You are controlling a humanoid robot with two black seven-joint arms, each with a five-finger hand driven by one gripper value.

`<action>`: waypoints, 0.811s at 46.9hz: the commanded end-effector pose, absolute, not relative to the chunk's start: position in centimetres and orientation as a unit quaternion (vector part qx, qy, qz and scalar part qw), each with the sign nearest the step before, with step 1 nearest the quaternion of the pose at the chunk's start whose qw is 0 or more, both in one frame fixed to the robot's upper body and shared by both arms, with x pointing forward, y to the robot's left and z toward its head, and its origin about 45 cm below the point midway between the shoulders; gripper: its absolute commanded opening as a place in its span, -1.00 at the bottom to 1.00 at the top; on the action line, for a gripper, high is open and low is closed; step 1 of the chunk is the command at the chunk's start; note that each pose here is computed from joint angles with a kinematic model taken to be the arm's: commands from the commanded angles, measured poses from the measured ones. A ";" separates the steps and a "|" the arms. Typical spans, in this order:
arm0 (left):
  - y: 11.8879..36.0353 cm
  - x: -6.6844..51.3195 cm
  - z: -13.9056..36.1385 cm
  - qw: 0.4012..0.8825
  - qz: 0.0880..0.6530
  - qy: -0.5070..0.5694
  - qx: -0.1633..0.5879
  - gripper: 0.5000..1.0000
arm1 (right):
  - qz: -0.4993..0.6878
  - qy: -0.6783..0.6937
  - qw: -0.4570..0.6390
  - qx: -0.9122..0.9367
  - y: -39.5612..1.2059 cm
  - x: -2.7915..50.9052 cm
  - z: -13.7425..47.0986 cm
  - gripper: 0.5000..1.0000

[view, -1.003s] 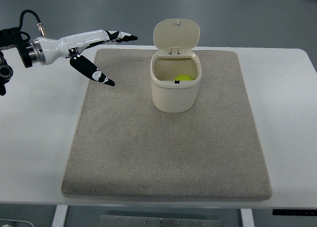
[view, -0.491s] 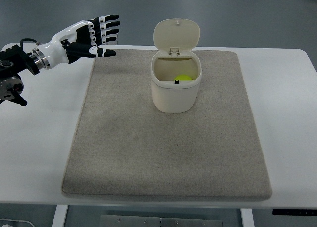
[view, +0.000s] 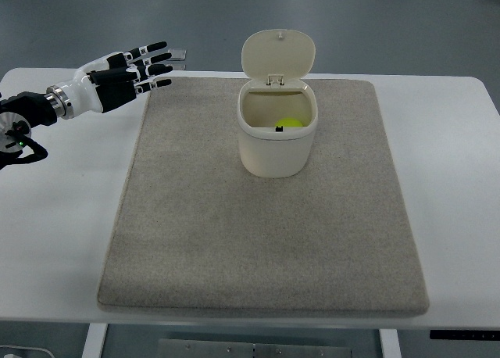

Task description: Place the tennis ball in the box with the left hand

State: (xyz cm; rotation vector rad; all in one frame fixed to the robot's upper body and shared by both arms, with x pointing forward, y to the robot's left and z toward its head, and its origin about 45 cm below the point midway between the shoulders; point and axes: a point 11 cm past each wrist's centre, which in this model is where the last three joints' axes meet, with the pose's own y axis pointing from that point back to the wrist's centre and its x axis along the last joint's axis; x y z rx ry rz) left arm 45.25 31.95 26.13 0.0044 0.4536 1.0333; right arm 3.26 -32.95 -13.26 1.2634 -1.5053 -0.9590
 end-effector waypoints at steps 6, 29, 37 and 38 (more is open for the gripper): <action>32.1 45.3 26.5 0.845 0.488 0.219 -0.010 1.00 | -0.390 -0.611 0.459 0.513 -33.0 3.3 -13.3 0.75; 32.3 45.0 26.2 0.842 0.490 0.227 -0.026 1.00 | -0.389 -0.612 0.459 0.514 -33.0 3.3 -13.3 0.75; 32.4 44.9 26.0 0.840 0.492 0.227 -0.024 1.00 | -0.395 -0.612 0.454 0.513 -32.8 3.3 -13.3 0.75; 32.4 44.9 26.0 0.840 0.492 0.227 -0.025 1.00 | -0.396 -0.610 0.453 0.515 -32.5 3.3 -13.3 0.75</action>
